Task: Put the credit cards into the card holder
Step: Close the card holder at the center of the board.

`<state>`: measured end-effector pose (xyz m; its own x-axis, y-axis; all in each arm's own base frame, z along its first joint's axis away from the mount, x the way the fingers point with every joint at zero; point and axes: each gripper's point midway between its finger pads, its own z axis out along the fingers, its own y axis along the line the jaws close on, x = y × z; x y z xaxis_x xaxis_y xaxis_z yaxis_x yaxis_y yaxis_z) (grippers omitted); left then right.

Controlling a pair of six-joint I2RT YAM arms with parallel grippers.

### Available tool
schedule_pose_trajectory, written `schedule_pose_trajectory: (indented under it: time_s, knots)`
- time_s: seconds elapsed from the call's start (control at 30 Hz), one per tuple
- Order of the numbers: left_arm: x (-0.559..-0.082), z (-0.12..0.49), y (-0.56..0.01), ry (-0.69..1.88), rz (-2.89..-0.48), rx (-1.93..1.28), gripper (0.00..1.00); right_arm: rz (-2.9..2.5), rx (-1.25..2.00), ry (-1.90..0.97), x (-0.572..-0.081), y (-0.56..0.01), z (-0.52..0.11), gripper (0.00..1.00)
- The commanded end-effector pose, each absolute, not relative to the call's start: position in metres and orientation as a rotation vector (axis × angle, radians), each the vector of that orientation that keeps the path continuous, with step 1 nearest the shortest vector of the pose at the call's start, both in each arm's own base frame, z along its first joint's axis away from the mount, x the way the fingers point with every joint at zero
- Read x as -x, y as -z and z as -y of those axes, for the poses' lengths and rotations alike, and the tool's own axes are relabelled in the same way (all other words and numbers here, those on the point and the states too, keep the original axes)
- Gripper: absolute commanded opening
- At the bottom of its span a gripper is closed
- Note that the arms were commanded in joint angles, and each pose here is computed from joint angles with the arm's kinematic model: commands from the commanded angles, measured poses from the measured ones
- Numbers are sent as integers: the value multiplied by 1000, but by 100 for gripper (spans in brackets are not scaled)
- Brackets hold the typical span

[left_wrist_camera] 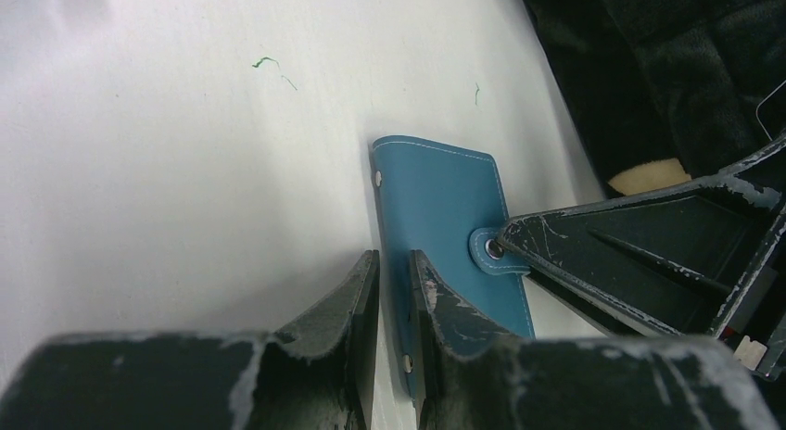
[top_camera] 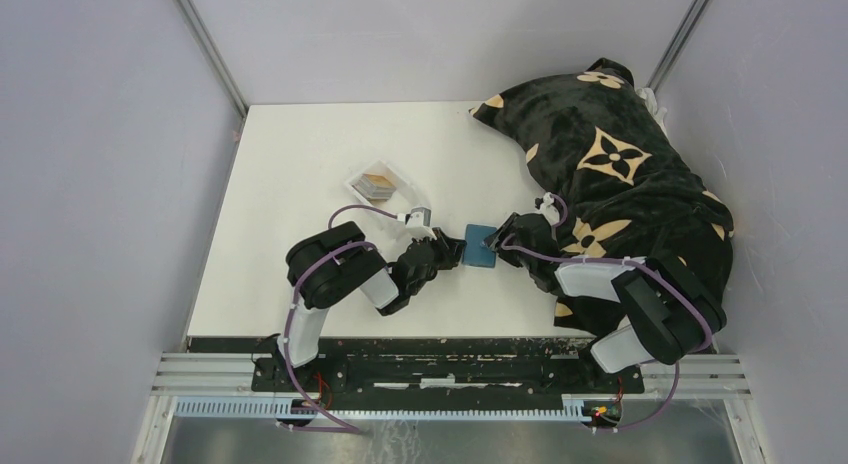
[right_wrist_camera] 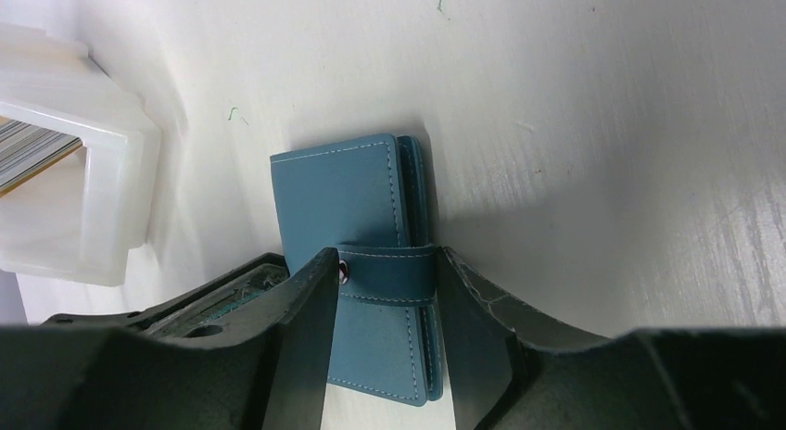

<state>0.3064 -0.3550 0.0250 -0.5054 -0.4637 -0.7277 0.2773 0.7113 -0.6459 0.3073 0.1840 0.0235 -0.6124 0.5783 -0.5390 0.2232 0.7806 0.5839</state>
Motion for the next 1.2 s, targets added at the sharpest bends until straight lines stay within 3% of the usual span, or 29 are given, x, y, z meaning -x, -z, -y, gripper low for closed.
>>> schedule_pose_trajectory:
  time_s: [0.0, 1.17]
  knots:
    - [-307, 360, -25, 891, -1877, 94, 25, -2403, -593, -385, -272, 25, -156, 50]
    - [-307, 363, -22, 900, -1883, 95, 25, -2454, -509, -269, -246, 47, -145, 47]
